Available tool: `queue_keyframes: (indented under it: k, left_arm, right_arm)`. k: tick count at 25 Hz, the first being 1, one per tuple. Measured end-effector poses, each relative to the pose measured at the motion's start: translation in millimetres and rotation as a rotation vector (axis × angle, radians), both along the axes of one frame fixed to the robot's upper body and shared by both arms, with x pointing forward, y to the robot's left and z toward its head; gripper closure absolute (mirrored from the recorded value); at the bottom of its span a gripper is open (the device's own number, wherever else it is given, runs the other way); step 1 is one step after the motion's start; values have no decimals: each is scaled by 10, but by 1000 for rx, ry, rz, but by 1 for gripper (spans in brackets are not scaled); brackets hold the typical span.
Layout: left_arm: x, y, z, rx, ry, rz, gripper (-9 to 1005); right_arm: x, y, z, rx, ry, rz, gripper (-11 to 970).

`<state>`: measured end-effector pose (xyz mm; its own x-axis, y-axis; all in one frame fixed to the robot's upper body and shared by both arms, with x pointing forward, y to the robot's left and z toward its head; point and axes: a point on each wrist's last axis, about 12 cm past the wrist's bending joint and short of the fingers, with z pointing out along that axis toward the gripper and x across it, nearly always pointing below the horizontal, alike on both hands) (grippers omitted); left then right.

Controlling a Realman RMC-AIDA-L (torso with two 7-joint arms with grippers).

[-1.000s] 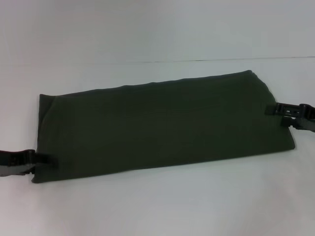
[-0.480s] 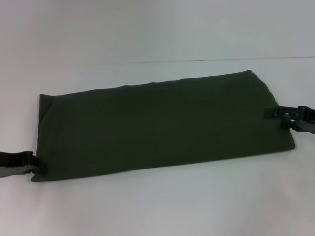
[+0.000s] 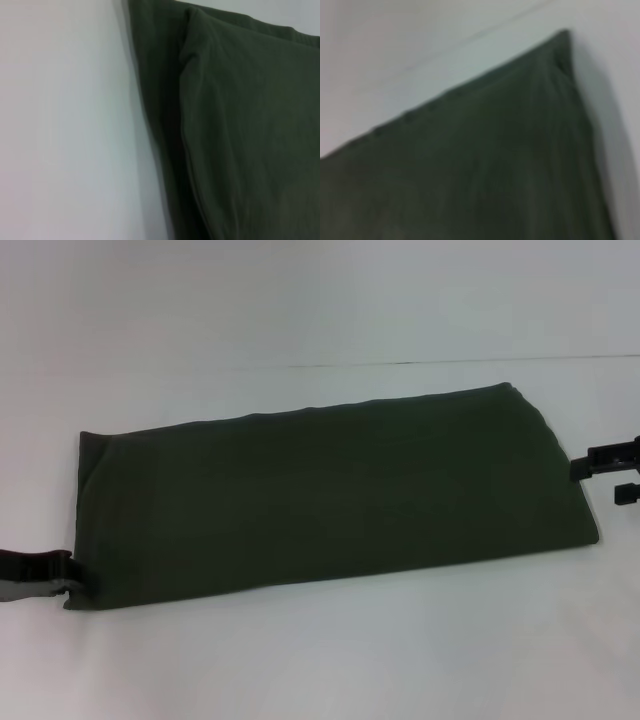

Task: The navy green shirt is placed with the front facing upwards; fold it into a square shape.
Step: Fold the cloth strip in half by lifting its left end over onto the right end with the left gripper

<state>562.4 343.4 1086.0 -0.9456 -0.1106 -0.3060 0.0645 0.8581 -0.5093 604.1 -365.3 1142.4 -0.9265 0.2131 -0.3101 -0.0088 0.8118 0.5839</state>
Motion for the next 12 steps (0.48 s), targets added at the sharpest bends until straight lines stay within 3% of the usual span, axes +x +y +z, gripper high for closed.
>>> queue_keyframes:
  k: [3,12]
  left_arm:
    - [0,-8,-3,-1,0,-2,904]
    - [-31,-9,-27,-8,8,-1,904]
  right_arm:
    - [61,83,27,-50,40,22,35]
    - [80,217,-188,-167,83,40,36]
